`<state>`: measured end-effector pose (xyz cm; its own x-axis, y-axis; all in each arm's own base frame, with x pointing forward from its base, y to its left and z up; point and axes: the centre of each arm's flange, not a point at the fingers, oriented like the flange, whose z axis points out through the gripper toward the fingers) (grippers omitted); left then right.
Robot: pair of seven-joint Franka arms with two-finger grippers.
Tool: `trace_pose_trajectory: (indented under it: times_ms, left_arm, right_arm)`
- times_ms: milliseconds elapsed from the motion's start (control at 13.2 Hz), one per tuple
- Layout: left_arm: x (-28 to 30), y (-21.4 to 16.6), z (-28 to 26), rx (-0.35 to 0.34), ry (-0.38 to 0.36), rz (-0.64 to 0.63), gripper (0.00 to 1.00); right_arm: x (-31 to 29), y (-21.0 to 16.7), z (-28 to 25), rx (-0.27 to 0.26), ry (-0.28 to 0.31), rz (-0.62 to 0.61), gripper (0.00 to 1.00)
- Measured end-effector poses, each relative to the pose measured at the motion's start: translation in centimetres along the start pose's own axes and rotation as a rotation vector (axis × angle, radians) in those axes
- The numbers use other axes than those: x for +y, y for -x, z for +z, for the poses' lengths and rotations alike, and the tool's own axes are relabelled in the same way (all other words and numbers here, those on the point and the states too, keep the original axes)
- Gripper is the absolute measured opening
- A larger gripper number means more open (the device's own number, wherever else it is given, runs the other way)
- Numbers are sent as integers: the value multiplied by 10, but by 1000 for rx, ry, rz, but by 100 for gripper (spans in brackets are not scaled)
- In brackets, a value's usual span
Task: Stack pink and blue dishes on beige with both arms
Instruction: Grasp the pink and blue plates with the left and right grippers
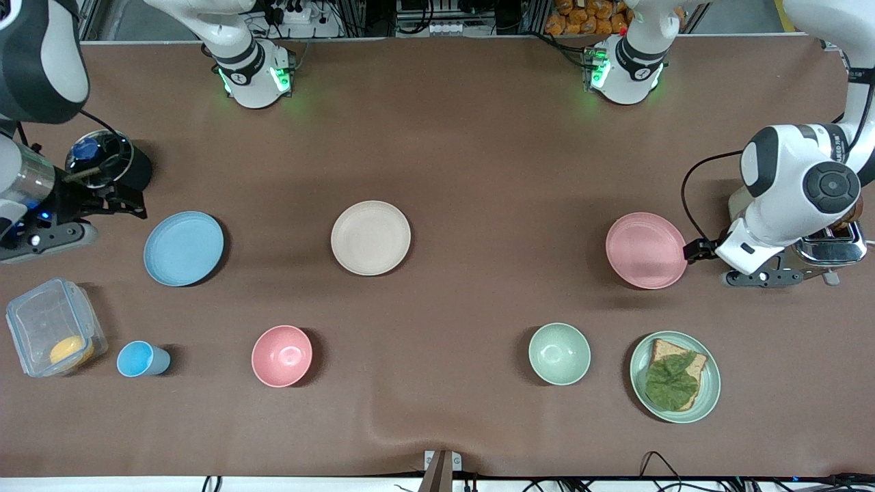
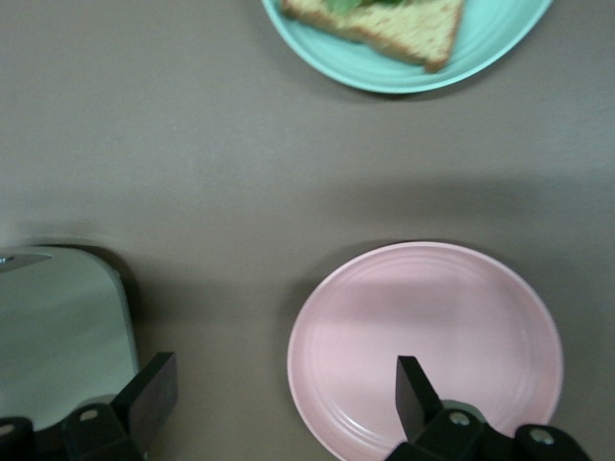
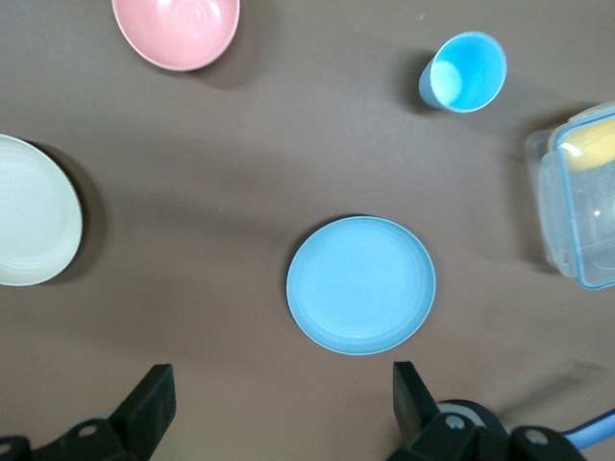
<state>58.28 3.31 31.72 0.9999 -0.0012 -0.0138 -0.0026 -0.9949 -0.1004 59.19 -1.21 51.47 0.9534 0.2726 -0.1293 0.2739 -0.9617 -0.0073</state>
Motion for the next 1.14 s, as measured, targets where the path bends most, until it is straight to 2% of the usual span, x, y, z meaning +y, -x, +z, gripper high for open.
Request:
trace_pose_trajectory:
  times_ms: [303,531,682,910,1137]
  left_arm:
    - [-8,6,21,-39,7,-15,100]
    - [-13,11,47,-85,19,-28,100]
    - [-20,13,62,-109,38,-41,100]
    - [-22,17,85,-150,78,-72,97]
    - [-18,20,106,-183,95,-80,91]
  right_arm:
    - [3,-20,73,-28,-14,1,100]
    - [-18,-25,135,-38,-7,59,100]
    - [-39,-27,179,-27,37,80,100]
    - [-49,-26,251,-7,73,148,100]
    - [-67,-25,289,-41,209,161,100]
